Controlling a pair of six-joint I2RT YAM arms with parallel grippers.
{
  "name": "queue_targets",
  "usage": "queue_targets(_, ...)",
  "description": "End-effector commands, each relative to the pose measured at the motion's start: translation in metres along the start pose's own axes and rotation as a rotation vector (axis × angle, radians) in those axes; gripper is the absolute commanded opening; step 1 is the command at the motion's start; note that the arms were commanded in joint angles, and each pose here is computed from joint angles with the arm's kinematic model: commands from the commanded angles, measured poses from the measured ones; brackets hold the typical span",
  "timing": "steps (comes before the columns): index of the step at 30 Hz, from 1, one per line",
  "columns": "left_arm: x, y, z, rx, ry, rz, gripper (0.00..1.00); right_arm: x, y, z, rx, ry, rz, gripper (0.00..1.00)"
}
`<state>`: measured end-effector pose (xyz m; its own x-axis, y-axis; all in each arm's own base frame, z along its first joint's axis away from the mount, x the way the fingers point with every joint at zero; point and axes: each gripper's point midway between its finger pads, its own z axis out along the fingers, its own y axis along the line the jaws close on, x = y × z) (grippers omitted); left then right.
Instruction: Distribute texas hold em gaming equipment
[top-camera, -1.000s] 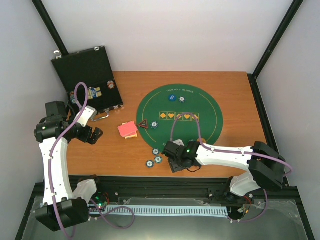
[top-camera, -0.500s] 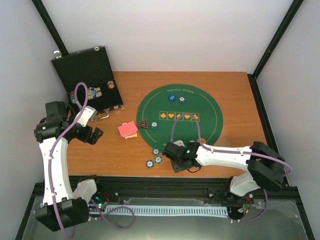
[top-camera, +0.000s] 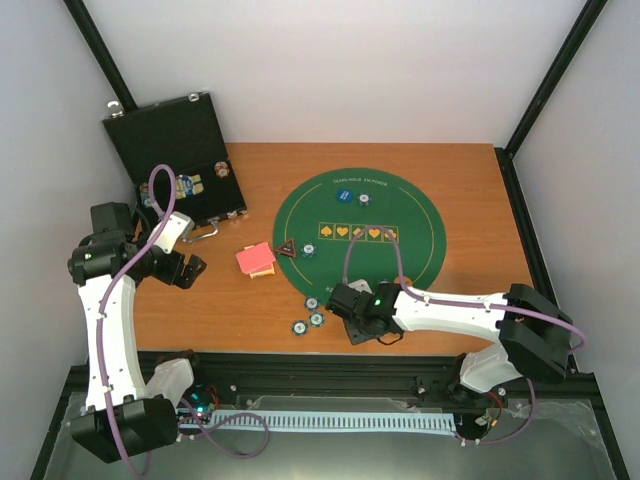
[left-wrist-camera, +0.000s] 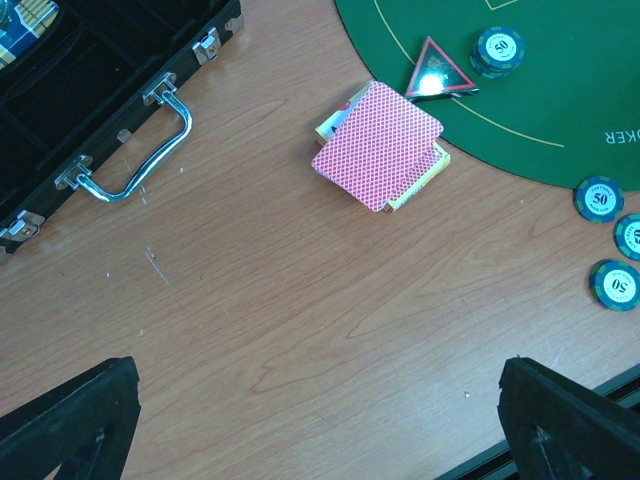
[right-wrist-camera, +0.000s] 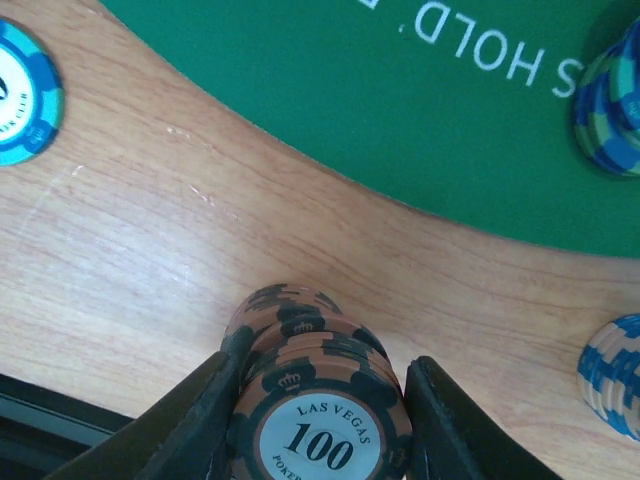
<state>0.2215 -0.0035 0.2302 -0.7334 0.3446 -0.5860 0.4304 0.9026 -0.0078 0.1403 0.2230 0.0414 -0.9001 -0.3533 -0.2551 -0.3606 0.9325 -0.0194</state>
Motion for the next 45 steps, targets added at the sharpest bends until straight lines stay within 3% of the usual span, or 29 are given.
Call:
queue_targets(1, -0.010, -0.001, -0.012, -0.013, -0.033, 0.026, 1.00, -0.019, 0.002, -0.025, -0.010, -0.065, 0.003, 0.26)
queue_targets(8, -0.009, -0.002, -0.012, -0.011, -0.032, 0.028, 1.00, -0.050, 0.009, -0.058, -0.017, -0.122, -0.021, 0.24)
queue_targets(14, -0.009, -0.002, -0.013, -0.011, -0.033, 0.023, 1.00, -0.101, 0.021, -0.068, -0.040, -0.167, -0.041, 0.25)
queue_targets(24, -0.008, 0.000, -0.012, -0.021, -0.030, 0.021, 1.00, -0.174, 0.039, -0.018, -0.035, -0.133, -0.073, 0.25)
queue_targets(31, -0.009, 0.001, -0.011, -0.020, -0.030, 0.017, 1.00, -0.187, 0.056, 0.026, -0.046, -0.091, -0.098, 0.24)
queue_targets(45, -0.008, 0.004, -0.009, -0.032, -0.022, 0.019, 1.00, -0.194, 0.072, 0.072, -0.046, -0.043, -0.100, 0.24)
